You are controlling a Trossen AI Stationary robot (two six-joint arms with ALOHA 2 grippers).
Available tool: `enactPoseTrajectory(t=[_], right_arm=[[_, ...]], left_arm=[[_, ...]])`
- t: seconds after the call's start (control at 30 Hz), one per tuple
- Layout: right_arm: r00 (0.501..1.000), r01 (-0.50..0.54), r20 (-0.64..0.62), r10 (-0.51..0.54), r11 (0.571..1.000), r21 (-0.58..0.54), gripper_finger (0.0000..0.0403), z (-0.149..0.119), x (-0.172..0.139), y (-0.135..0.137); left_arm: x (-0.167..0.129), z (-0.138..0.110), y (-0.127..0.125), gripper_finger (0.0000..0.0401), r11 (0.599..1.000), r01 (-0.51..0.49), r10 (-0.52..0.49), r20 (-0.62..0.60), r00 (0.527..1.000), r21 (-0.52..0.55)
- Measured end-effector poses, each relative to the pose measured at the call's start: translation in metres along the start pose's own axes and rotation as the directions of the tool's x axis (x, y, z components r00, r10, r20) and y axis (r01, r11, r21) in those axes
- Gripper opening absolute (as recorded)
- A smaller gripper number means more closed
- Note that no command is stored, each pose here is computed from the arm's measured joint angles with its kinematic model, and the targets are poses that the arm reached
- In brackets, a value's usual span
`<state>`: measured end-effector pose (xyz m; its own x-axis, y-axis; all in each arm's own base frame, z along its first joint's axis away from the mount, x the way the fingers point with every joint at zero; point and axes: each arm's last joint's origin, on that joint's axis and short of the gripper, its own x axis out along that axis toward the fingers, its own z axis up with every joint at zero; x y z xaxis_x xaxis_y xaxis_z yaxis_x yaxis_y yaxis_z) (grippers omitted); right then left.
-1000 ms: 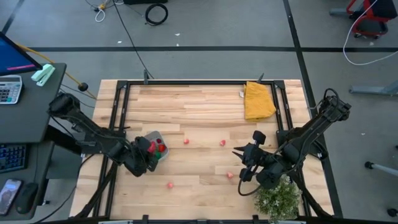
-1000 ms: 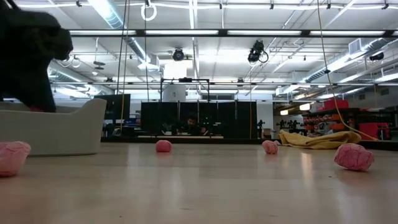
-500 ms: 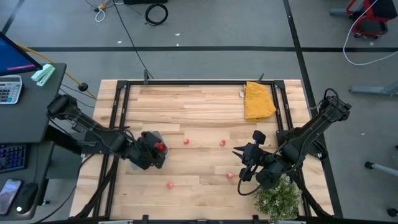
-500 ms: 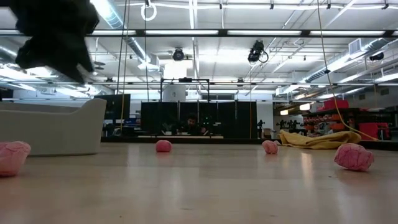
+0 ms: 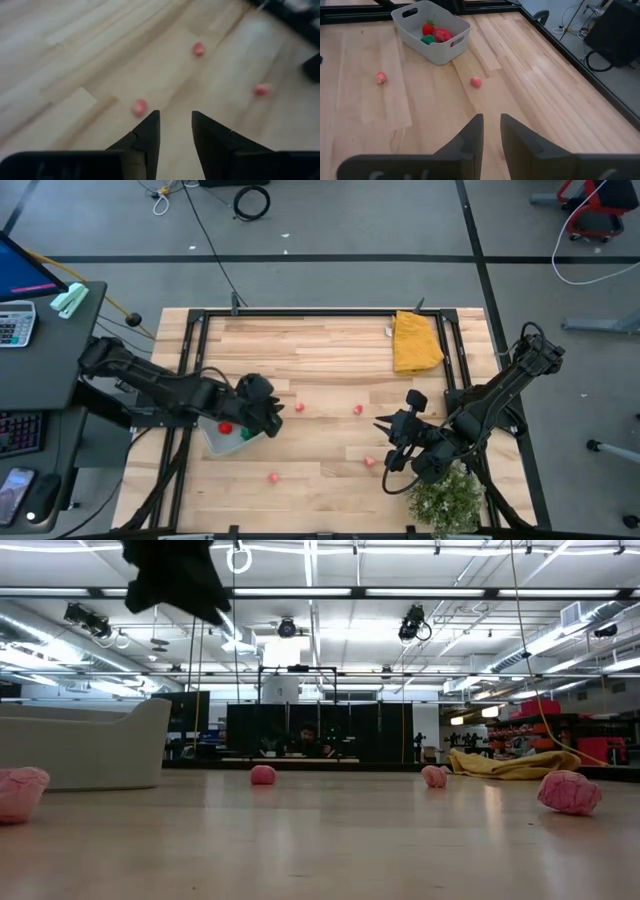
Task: Pick and placing Produce into tupperware
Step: Put the pink apricot into the gray bin
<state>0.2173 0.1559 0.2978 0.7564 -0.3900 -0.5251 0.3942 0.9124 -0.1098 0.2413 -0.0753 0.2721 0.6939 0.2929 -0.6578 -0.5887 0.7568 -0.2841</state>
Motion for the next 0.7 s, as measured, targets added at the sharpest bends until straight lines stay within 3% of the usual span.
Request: enactPoseTrajectory(t=[0.13,0.43,0.7], right_arm=[[1.0,-0.002,-0.003,0.002,1.0,-0.001,0.0073,0.0,0.0,0.0],[1.0,-0.003,-0.003,0.002,1.0,-0.025,0.0073,0.0,0.0,0.0],[1.0,-0.002,-0.003,0.002,1.0,-0.026,0.0073,0.0,0.0,0.0]], left_arm=[[0.021,0.002,0.005,0.0124,0.997,-0.056,0.057,-0.018,0.998,0.061],[0.077,0.018,0.012,0.0146,0.998,-0.015,0.019,-0.08,0.997,0.057],[0.132,-0.002,0.025,0.0167,0.996,-0.063,0.078,-0.262,0.962,0.064]])
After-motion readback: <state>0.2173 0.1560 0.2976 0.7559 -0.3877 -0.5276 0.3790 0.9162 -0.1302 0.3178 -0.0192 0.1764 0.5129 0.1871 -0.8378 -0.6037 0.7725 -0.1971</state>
